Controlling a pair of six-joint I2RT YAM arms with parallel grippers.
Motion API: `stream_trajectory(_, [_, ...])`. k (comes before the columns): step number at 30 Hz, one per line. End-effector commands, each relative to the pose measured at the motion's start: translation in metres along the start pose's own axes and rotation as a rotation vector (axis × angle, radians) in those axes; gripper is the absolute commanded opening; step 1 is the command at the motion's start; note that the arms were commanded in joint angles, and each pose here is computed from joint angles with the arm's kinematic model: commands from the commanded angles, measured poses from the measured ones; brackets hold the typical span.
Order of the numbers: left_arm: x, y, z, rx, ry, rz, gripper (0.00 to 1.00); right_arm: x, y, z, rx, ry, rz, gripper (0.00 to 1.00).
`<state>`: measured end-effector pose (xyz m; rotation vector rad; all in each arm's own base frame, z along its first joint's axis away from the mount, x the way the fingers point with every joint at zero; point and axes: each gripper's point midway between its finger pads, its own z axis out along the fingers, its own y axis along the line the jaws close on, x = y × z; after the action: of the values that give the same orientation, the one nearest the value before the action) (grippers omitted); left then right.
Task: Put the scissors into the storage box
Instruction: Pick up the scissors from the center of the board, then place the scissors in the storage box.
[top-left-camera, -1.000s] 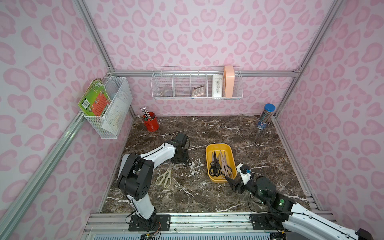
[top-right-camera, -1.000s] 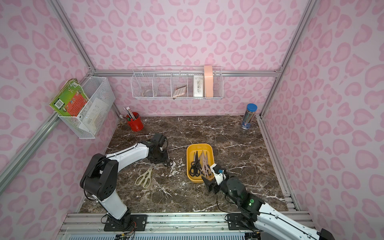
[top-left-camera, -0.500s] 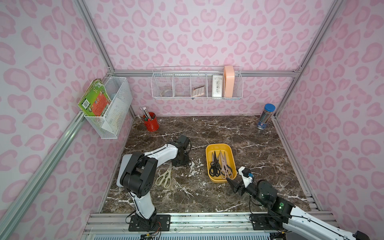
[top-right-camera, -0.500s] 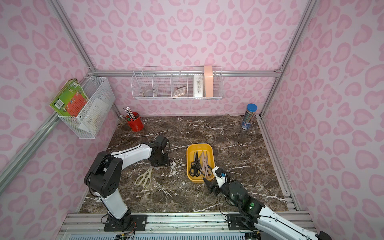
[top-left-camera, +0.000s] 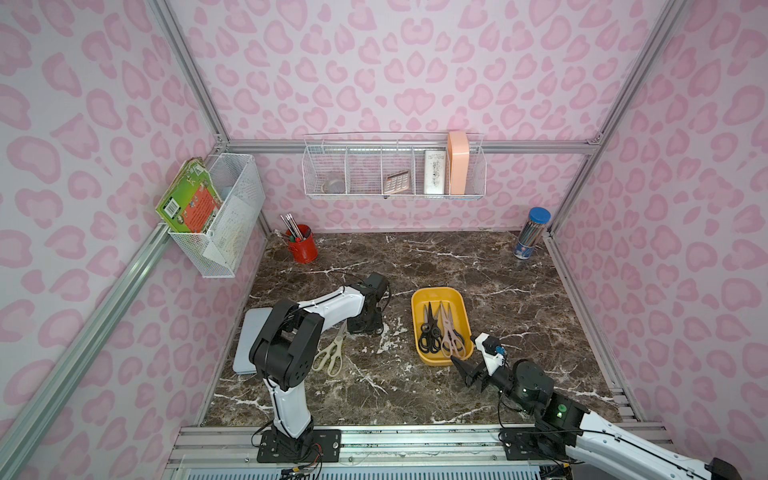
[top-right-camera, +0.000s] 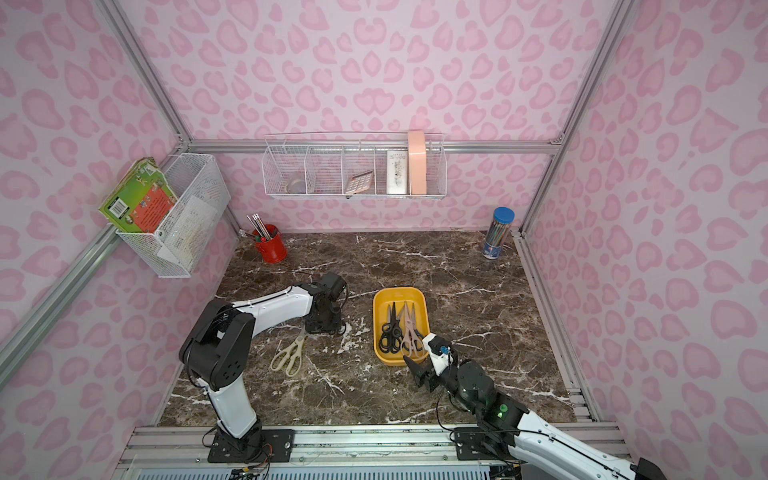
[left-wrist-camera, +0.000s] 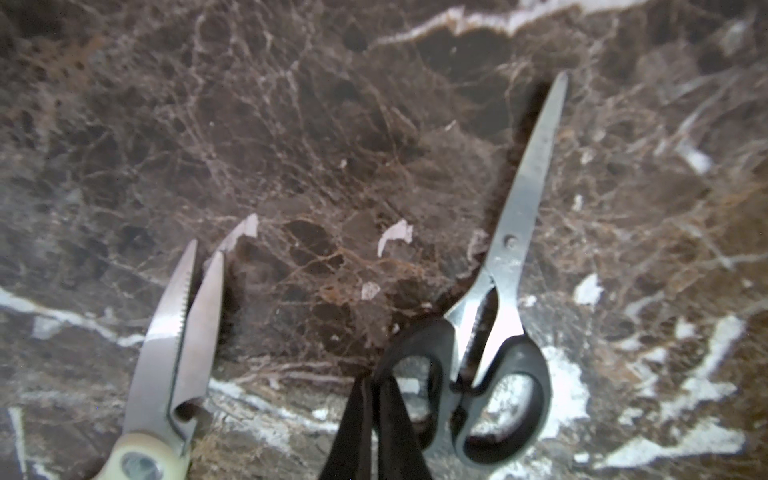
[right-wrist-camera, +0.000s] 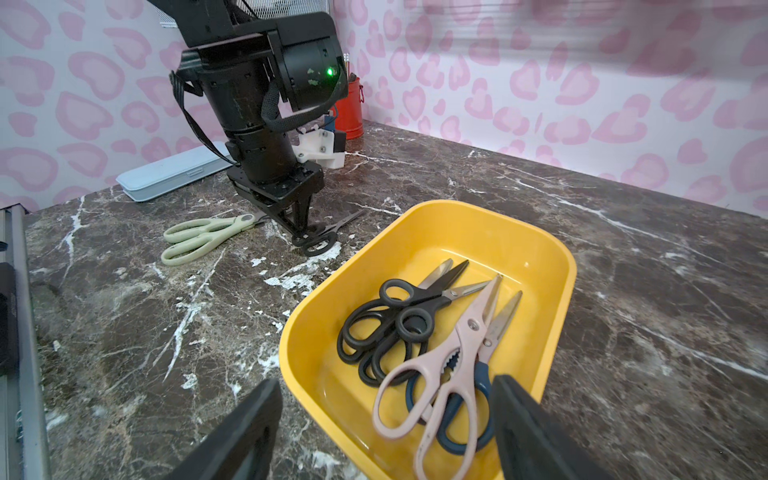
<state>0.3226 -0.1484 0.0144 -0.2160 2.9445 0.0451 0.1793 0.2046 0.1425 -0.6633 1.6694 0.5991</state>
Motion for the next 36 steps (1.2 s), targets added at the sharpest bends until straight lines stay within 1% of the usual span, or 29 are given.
stream_trajectory(1, [0.011,0.019,0.004,-0.09,0.034,0.014,0.0,-0.006,0.006,0.001,-0.031,-0.022,-0.021,0.86])
stream_trajectory(5, [0.01,0.014,-0.012,-0.071,-0.008,0.026,0.0,-0.003,0.016,0.003,-0.064,-0.001,-0.051,0.87])
stream_trajectory(7, [0.01,0.013,-0.026,-0.058,-0.047,0.023,0.0,-0.002,0.018,0.004,-0.06,0.004,-0.064,0.89])
stream_trajectory(11, [0.008,0.013,-0.066,-0.032,-0.149,0.0,0.0,-0.004,0.013,0.002,-0.019,-0.004,-0.064,0.91])
stream_trajectory(14, [0.012,-0.007,-0.099,0.011,-0.21,0.025,0.0,-0.008,0.003,-0.002,0.035,-0.031,-0.045,0.93])
stream_trajectory(16, [0.018,-0.027,-0.119,0.028,-0.24,0.062,0.0,-0.011,0.0,-0.005,0.049,-0.052,-0.037,0.93])
stream_trajectory(19, [0.033,-0.063,-0.139,0.079,-0.234,0.095,0.0,-0.015,-0.007,-0.01,0.081,-0.08,-0.02,0.92])
stream_trajectory(22, [0.047,-0.104,-0.142,0.189,-0.211,0.113,0.0,-0.017,-0.011,-0.012,0.101,-0.092,-0.017,0.92])
stream_trajectory(24, [0.052,-0.126,-0.139,0.244,-0.188,0.115,0.0,-0.018,-0.01,-0.013,0.102,-0.098,-0.015,0.92])
stream_trajectory(26, [0.056,-0.147,-0.133,0.289,-0.142,0.12,0.0,-0.018,-0.012,-0.013,0.117,-0.099,-0.014,0.91])
stream_trajectory(30, [0.064,-0.178,-0.115,0.332,-0.092,0.151,0.0,-0.019,-0.011,-0.014,0.112,-0.103,-0.015,0.91])
stream_trajectory(34, [0.067,-0.201,-0.103,0.396,-0.067,0.158,0.0,-0.019,-0.01,-0.014,0.104,-0.105,-0.017,0.92])
stream_trajectory(35, [0.067,-0.206,-0.102,0.414,-0.064,0.161,0.05,-0.018,-0.009,-0.014,0.101,-0.103,-0.018,0.91])
stream_trajectory(36, [0.067,-0.208,-0.1,0.417,-0.061,0.163,0.18,-0.018,-0.009,-0.014,0.102,-0.104,-0.017,0.92])
